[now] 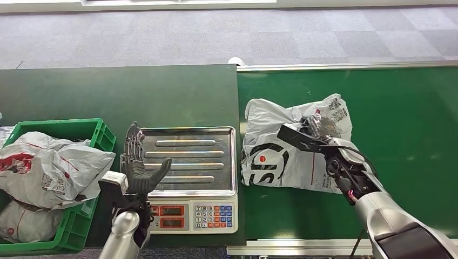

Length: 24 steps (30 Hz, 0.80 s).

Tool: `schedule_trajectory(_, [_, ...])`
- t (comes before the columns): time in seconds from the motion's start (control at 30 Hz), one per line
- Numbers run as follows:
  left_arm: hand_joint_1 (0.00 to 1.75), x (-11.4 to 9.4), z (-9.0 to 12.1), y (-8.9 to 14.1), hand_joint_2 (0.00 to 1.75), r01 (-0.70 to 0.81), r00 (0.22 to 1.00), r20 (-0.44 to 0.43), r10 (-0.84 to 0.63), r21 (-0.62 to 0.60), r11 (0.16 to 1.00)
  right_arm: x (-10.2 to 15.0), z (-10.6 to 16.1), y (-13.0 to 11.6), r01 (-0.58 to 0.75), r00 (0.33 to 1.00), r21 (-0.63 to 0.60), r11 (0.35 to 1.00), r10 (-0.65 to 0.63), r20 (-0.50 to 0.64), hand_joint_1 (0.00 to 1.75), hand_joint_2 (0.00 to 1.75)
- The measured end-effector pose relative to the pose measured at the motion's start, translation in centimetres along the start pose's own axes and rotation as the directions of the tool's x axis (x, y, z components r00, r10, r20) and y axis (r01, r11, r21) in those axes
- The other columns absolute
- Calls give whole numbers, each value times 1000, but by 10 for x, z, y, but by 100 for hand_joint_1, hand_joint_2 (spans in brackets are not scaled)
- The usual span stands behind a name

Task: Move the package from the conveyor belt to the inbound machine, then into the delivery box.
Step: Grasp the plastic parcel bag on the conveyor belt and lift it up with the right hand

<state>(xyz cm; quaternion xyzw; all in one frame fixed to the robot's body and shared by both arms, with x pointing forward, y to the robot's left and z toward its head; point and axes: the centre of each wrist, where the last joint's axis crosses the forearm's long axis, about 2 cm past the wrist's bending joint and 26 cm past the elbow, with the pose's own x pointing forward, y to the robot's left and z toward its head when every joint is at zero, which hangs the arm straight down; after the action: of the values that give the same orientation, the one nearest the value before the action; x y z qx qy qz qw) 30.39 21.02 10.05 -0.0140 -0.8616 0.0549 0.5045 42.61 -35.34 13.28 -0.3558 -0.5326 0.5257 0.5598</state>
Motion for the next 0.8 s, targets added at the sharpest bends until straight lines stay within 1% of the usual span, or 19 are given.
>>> schedule_trajectory(0.1, [0, 5, -2, 1, 175, -4, 999, 49, 3, 26, 1000, 3, -3, -10, 65, 998, -109, 992, -62, 32, 175, 175])
schedule_trajectory(0.23, [0, 15, -4, 4, 175, -13, 996, 92, 7, 64, 998, 6, -5, -19, 134, 990, -215, 967, -120, 77, 175, 175])
schedule_trajectory(0.4, [0, 40, -10, 10, 175, -23, 981, 194, -4, 133, 991, 16, -6, -39, 220, 971, -413, 884, -158, 179, 175, 175])
schedule_trajectory(0.57, [0, 72, -19, 13, 175, -22, 949, 313, -44, 203, 979, 28, -4, -69, 269, 954, -565, 780, -134, 270, 175, 175])
schedule_trajectory(0.7, [0, 87, -21, 13, 175, -38, 929, 366, -46, 219, 975, 33, -1, -83, 288, 945, -625, 725, -108, 310, 175, 175])
schedule_trajectory(0.8, [0, 95, -22, 13, 175, -55, 919, 393, -38, 223, 973, 40, 5, -90, 279, 937, -693, 665, -29, 349, 175, 175])
